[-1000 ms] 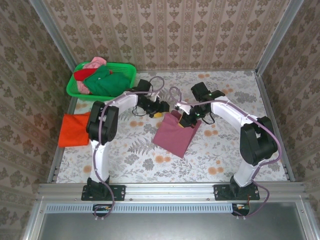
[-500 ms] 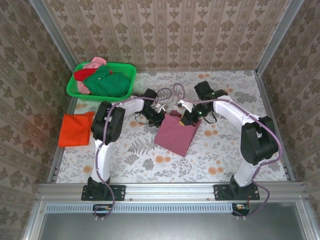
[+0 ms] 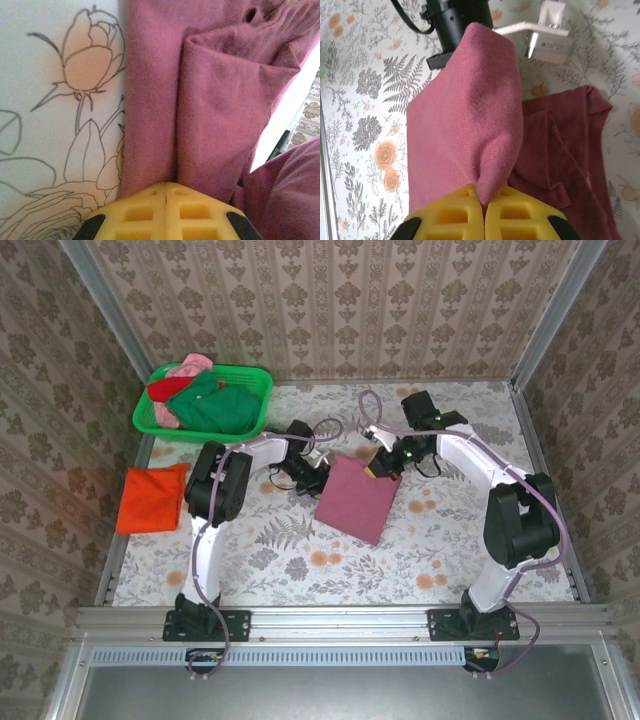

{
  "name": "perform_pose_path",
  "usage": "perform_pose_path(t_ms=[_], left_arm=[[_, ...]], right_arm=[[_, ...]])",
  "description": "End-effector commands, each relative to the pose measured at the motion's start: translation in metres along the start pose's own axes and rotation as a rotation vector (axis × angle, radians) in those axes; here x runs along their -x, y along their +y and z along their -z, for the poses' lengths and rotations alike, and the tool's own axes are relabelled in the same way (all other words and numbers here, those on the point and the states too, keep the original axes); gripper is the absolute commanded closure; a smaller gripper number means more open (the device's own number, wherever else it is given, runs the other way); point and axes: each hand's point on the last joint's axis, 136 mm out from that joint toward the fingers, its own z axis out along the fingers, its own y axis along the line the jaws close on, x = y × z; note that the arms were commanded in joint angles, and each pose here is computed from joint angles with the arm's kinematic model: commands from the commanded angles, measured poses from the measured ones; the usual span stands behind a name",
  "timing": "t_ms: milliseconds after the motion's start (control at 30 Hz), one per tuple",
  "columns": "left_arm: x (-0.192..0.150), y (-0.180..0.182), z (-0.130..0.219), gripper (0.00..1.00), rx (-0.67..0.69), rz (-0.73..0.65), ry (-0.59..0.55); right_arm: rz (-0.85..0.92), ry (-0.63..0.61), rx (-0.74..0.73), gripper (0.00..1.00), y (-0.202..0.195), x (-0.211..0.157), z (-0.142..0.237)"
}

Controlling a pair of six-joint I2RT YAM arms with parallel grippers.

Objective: Fold and stack the t-shirts

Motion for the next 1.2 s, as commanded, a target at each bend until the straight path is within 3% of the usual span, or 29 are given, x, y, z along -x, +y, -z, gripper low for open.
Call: perform_pose_path(t_ms=[0,800,967,1100,1167], left_arm=[[-0.012,0.027,-0.011,1.00,0.061,0.058,0.056],[-0.012,0.032,-0.003,1.00,0.087,0.070,0.015],[-0.013,0.029,0.006,0.80,0.091,0.068,-0.021],[-0.015,0.023,0.020,0.57,0.106,0.058,-0.058],[-0.016,0.016,0.029,0.49,0.109,0.038,-0.081]], right_arm=[[0.023,-0.050,0.000,1.00,-0.005,0.019,0.007],[-0.126,0.160,-0.113,1.00,-0.067,-0.043,-0.031],[-0.144,0.142,-0.132,0.83,-0.080,-0.038,-0.039],[-0.163,0.102,-0.151,0.38,-0.082,-0.028,-0.033],[-0.176,0.046,-0.192,0.26,-0.083,-0.019,-0.023]])
